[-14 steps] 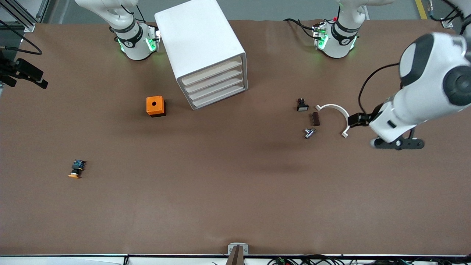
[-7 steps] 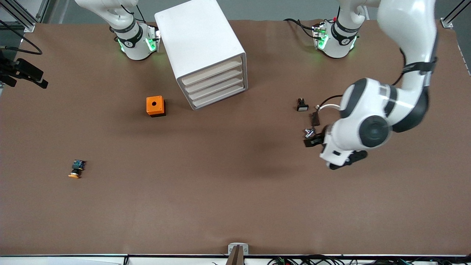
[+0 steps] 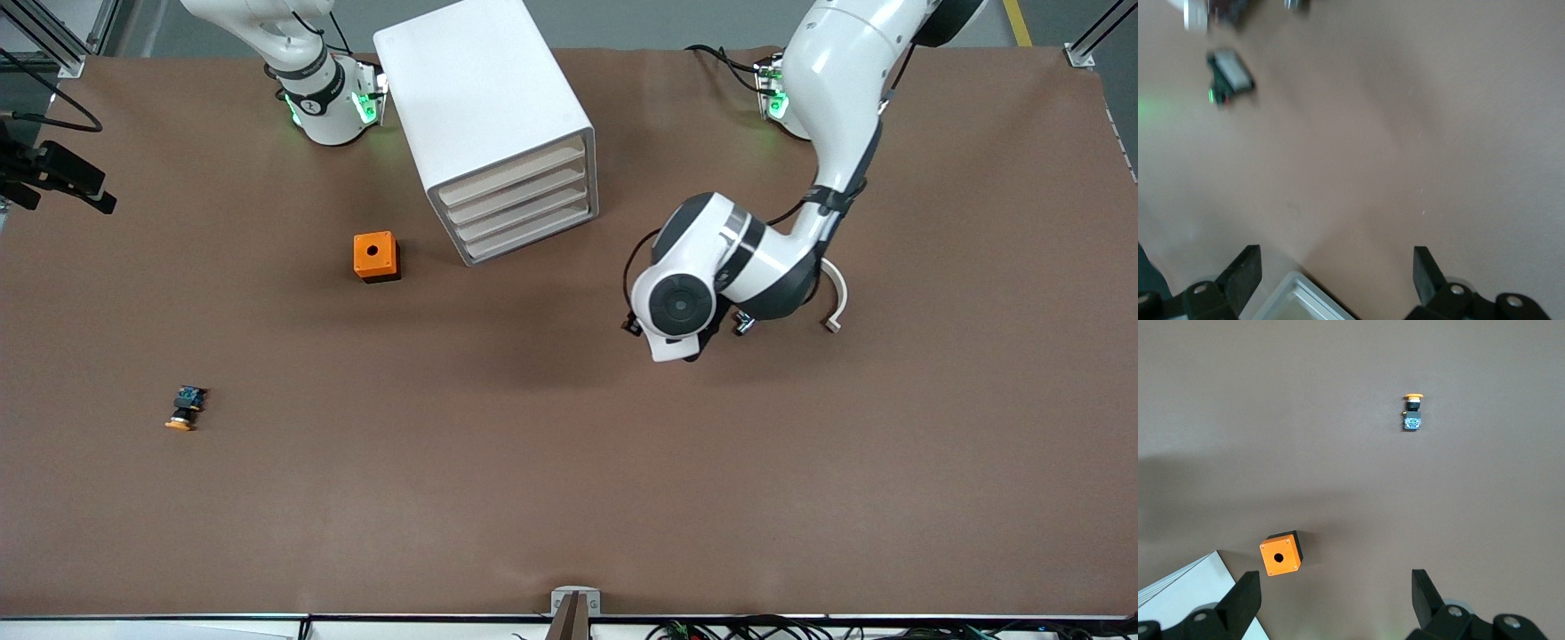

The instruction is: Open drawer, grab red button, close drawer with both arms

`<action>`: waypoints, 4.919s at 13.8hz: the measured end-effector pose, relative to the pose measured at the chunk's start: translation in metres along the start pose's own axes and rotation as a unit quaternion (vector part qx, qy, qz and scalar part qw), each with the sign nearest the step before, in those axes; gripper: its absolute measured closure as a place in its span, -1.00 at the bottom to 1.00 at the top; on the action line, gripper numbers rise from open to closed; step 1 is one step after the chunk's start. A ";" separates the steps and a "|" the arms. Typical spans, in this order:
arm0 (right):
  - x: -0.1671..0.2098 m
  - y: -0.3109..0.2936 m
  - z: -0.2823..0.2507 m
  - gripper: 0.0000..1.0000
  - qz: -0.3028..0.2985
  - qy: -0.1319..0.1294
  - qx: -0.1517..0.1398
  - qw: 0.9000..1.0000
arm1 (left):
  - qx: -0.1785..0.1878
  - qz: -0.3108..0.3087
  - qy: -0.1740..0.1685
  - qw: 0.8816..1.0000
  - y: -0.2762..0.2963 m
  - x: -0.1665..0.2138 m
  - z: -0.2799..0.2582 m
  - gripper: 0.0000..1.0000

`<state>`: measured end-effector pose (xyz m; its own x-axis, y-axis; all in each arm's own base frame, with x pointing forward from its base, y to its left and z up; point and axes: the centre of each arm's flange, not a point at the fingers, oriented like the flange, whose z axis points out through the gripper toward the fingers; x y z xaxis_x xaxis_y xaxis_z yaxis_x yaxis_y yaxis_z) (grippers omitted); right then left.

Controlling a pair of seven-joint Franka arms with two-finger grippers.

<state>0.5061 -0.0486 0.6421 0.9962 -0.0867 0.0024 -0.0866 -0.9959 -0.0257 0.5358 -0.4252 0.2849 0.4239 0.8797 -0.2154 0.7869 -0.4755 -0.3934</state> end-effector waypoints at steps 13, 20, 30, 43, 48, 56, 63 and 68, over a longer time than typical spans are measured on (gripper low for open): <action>-0.001 0.000 0.000 -1.00 0.000 -0.003 0.000 1.000 | 0.171 -0.379 -0.222 0.882 0.012 -0.063 0.056 -0.45; 0.002 0.000 0.006 -1.00 0.000 -0.010 -0.001 1.000 | 0.263 -0.393 -0.266 0.840 0.007 -0.094 0.081 -0.23; 0.044 0.001 0.074 -1.00 0.004 -0.067 -0.012 0.998 | 0.303 -0.380 -0.251 0.837 -0.002 -0.136 0.123 0.72; 0.051 -0.135 0.119 -1.00 0.159 -0.093 -0.057 0.981 | 0.184 -0.385 -0.374 0.824 0.050 0.043 0.037 0.60; 0.015 -0.274 0.135 -1.00 0.256 -0.049 -0.048 0.964 | 0.153 -0.383 -0.393 0.822 0.054 0.074 0.020 -0.48; -0.054 -0.441 0.205 -1.00 0.360 -0.009 0.007 0.933 | 0.055 -0.362 -0.332 0.870 0.040 0.181 -0.017 -0.98; -0.073 -0.508 0.278 -1.00 0.411 -0.002 0.009 0.912 | -0.037 -0.284 -0.225 0.931 0.023 0.232 -0.059 -0.98; -0.096 -0.536 0.304 -1.00 0.427 0.000 0.009 0.904 | -0.097 -0.202 -0.090 0.970 0.000 0.232 -0.108 -0.99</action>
<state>0.4582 0.5008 0.3515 0.5667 -0.8235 -0.0266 -0.8238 -0.5658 -0.0338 0.6832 -0.2207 0.3316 -0.0080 0.9713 -0.2376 0.9494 -0.0672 -0.3068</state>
